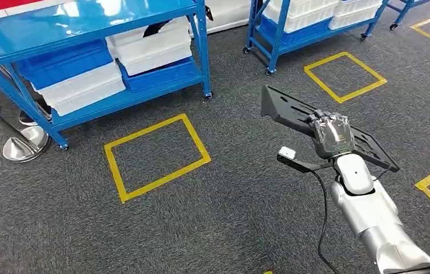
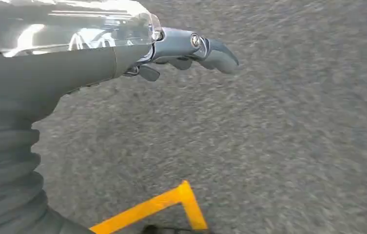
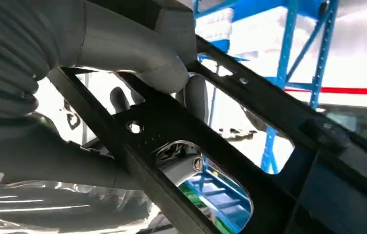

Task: Take the parts from the cabinet and place them on the table.

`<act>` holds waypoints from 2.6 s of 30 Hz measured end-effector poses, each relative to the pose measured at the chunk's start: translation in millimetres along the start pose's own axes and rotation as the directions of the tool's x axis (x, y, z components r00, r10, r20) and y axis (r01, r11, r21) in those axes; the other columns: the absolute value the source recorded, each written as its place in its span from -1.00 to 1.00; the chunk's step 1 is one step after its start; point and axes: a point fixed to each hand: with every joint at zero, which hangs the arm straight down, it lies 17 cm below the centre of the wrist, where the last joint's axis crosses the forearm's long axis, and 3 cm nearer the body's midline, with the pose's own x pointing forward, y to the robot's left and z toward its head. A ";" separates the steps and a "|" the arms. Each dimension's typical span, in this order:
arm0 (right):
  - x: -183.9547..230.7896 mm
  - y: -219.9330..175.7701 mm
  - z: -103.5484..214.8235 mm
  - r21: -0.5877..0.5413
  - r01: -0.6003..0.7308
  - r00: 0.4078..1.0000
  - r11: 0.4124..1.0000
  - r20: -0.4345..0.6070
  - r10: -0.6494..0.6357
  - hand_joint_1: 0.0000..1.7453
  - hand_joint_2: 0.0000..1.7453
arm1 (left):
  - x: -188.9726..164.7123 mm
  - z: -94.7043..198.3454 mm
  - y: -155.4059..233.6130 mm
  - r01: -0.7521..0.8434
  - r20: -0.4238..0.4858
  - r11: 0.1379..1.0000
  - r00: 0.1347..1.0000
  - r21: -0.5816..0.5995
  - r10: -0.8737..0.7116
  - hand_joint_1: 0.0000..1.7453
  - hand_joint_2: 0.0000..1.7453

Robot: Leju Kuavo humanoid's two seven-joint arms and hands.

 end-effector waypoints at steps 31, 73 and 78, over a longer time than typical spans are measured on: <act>-175.3 -44.1 -10.4 0.020 -0.248 0.947 0.969 -0.205 0.247 1.00 1.00 | 10.7 1.8 -20.7 0.073 0.037 0.993 0.997 -0.091 -0.070 -1.00 1.00; -124.0 -60.1 -53.2 -0.046 -0.373 0.927 0.927 -0.058 0.371 1.00 1.00 | 4.8 6.1 -25.0 0.095 0.060 0.986 0.994 -0.133 -0.088 -1.00 1.00; -129.0 -78.9 -57.9 -0.090 -0.339 0.941 0.936 -0.056 0.335 1.00 1.00 | 0.2 7.1 -24.3 0.109 0.054 0.985 0.993 -0.136 -0.103 -1.00 1.00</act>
